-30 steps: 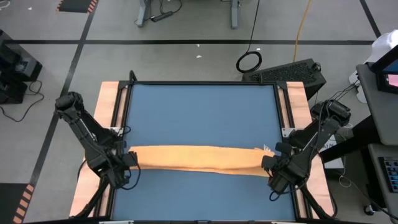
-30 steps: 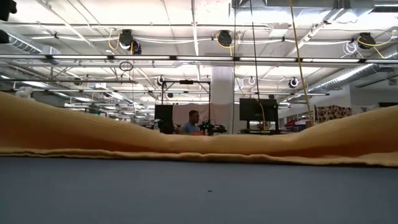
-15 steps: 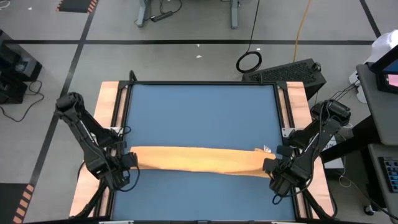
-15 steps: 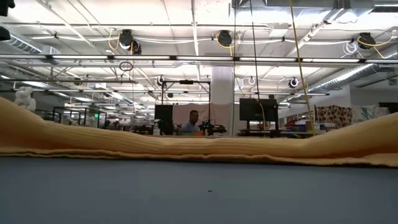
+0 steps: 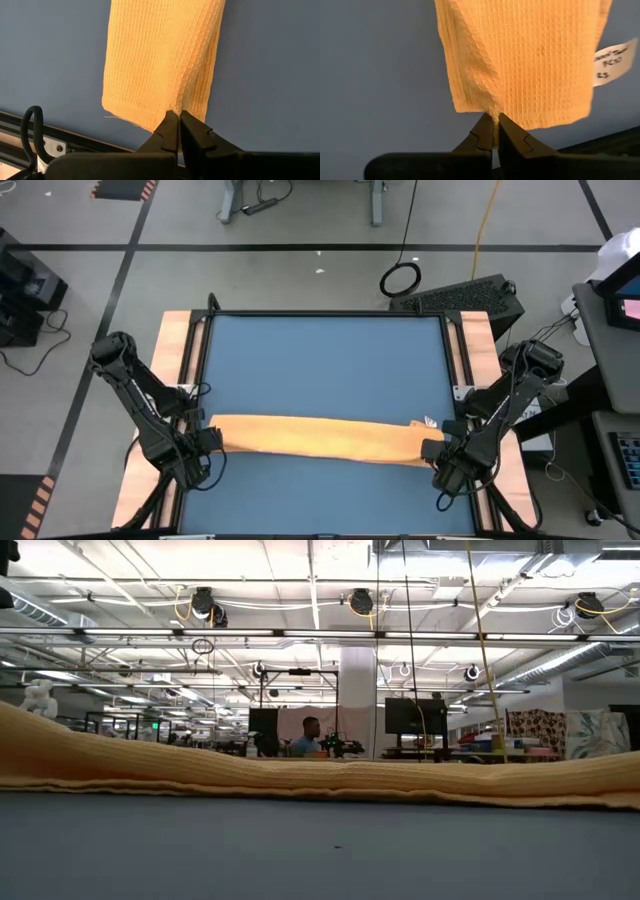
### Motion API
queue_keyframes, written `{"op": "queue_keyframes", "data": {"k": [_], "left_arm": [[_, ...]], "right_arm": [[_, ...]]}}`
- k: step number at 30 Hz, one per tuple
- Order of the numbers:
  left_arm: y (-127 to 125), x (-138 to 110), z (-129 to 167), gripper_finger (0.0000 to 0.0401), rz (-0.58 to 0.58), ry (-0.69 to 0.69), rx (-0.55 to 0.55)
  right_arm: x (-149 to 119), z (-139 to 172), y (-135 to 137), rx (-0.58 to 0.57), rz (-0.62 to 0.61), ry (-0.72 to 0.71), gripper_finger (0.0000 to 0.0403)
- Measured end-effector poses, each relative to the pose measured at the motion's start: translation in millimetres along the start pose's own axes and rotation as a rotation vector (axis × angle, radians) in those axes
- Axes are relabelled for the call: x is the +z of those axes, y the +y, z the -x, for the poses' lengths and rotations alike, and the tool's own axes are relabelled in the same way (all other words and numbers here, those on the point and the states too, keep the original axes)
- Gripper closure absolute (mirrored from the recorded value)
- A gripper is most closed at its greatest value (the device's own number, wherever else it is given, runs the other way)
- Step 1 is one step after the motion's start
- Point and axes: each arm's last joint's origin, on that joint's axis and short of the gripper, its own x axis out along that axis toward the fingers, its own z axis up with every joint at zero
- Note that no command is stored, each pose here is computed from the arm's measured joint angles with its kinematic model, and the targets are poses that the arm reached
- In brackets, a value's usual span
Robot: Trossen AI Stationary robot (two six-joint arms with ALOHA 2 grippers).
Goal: Roll towel into tight, uniform cylinder
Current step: Fold the orange microfiber cloth
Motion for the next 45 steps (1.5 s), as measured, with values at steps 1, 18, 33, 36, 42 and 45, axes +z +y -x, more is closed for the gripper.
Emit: {"op": "queue_keyframes", "data": {"k": [1,18,33,36,42,45], "left_arm": [[0,0,0,0.0391,0.000,0.000,0.000],[0,0,0,0.0387,0.002,0.000,0.000],[0,0,0,0.0321,0.003,0.015,-0.008],[0,-1,0,0.0287,0.007,0.025,-0.012],[-2,-3,1,0.0246,0.027,0.100,-0.048],[-4,0,5,0.0243,0.034,0.074,-0.072]], "right_arm": [[0,-3,0,0.005,-0.003,-0.001,0.0403],[0,-14,2,0.058,0.015,-0.028,0.0387],[0,-14,3,0.075,-0.010,-0.015,0.0263],[0,-13,4,0.089,-0.011,-0.013,0.0246],[2,-1,7,0.172,-0.006,-0.042,0.0229],[2,9,5,0.224,-0.019,-0.059,0.0231]]}}
